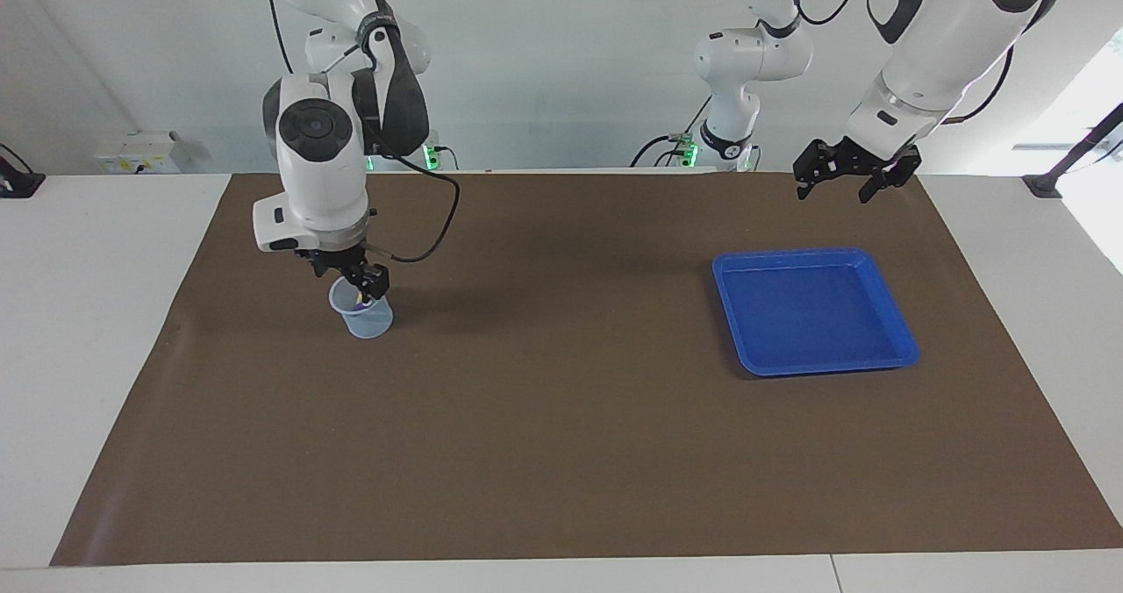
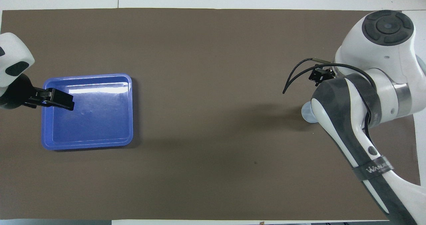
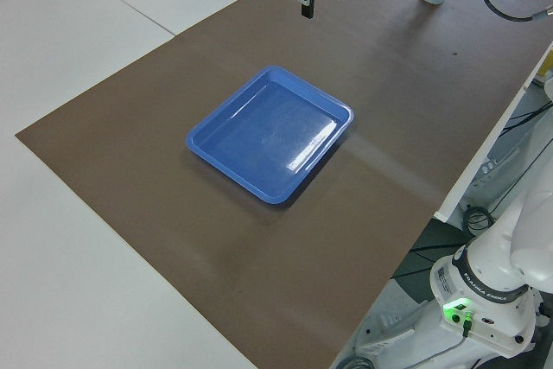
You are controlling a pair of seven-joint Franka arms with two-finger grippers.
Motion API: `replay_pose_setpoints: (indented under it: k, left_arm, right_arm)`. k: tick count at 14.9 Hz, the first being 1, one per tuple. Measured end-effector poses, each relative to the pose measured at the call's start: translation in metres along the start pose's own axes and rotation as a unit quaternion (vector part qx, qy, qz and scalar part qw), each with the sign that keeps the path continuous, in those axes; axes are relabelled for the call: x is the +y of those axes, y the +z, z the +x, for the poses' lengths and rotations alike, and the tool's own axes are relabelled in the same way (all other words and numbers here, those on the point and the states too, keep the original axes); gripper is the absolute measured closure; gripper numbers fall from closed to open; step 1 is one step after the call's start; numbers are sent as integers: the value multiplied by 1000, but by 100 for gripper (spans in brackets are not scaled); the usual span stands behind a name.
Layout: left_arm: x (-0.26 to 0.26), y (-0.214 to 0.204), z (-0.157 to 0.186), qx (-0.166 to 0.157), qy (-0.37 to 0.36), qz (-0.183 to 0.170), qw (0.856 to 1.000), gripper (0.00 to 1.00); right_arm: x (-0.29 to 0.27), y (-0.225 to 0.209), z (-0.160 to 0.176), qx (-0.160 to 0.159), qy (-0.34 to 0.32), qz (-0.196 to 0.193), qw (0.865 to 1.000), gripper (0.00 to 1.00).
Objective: Right arm passes pens to left for tray arrangement
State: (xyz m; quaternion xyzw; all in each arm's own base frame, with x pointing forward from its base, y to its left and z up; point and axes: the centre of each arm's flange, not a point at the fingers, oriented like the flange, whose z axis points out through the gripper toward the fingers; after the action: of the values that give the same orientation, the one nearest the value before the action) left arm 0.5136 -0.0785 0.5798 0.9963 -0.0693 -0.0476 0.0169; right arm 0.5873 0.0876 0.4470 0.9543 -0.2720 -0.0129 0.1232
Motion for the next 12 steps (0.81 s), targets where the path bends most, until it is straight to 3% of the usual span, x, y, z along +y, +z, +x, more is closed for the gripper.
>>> replay_pose_setpoints:
  k: [2, 4, 8, 10, 12]
  left_arm:
    - [3, 22, -7, 18, -35, -22, 999, 0]
    - [8, 37, -7, 35, -124, -62, 990, 0]
    - [8, 64, 0, 54, -262, -96, 959, 0]
    - [8, 67, 2, 52, -321, -116, 938, 0]
    - [8, 69, 2, 48, -355, -130, 924, 0]
  right_arm:
    - [-8, 13, -12, -5, 51, -5, 999, 12]
    - [-20, 21, -25, -9, 99, -13, 995, 11]
    - [-28, 32, -36, -10, 158, -28, 987, 20]
    - [-27, 36, -38, -13, 171, -36, 985, 32]
    - [-27, 43, -41, -17, 177, -42, 983, 35]
